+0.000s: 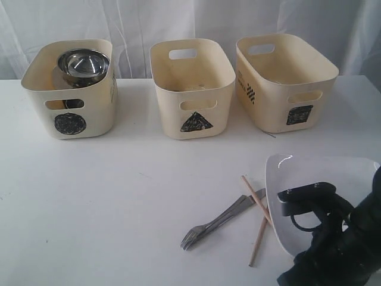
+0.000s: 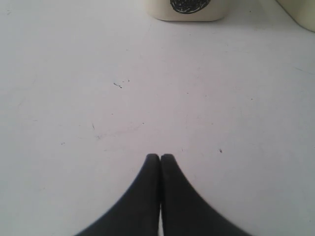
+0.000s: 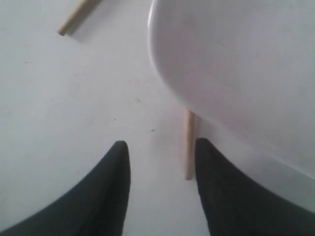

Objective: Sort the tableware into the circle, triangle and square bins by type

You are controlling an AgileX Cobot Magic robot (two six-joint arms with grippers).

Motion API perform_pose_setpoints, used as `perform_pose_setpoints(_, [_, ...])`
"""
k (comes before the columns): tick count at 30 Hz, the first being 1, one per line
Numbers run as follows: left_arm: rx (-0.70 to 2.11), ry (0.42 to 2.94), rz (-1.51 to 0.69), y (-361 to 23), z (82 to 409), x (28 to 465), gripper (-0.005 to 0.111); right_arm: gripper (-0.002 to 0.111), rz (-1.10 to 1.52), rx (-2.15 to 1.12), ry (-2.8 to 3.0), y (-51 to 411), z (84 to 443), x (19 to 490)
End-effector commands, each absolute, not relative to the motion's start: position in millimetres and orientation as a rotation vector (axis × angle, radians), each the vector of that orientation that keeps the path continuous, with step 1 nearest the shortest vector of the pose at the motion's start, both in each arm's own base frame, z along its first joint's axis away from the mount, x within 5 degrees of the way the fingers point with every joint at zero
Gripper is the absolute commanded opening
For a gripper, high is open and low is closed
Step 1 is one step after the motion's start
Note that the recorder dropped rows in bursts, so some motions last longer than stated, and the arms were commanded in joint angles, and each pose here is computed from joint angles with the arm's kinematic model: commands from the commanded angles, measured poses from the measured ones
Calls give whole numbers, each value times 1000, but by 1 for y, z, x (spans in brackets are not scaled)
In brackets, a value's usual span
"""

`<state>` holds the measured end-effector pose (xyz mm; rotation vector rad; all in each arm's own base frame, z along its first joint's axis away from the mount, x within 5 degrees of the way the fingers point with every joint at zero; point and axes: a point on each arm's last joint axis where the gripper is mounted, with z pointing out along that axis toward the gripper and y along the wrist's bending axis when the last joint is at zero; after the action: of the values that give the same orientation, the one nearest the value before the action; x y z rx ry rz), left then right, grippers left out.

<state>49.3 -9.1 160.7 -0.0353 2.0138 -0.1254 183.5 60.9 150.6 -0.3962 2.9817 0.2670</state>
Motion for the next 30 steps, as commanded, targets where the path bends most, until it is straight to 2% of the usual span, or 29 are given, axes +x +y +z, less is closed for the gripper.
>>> perform_pose_setpoints(1, [-25,2036,-141,-10,158,48,0,41,248,-421,2998,61,141,186])
perform_pose_setpoints(7, [-25,2036,-141,-10,158,48,0,34,238,-417,3033,62,131,188])
perform_pose_setpoints(16, [-25,2036,-141,-10,158,48,0,0,227,-422,3102,62,115,189])
perform_pose_setpoints(25, [-25,2036,-141,-10,158,48,0,0,236,-455,3056,63,113,193])
perform_pose_setpoints(30, [-25,2036,-141,-10,158,48,0,0,431,-540,3038,74,116,189])
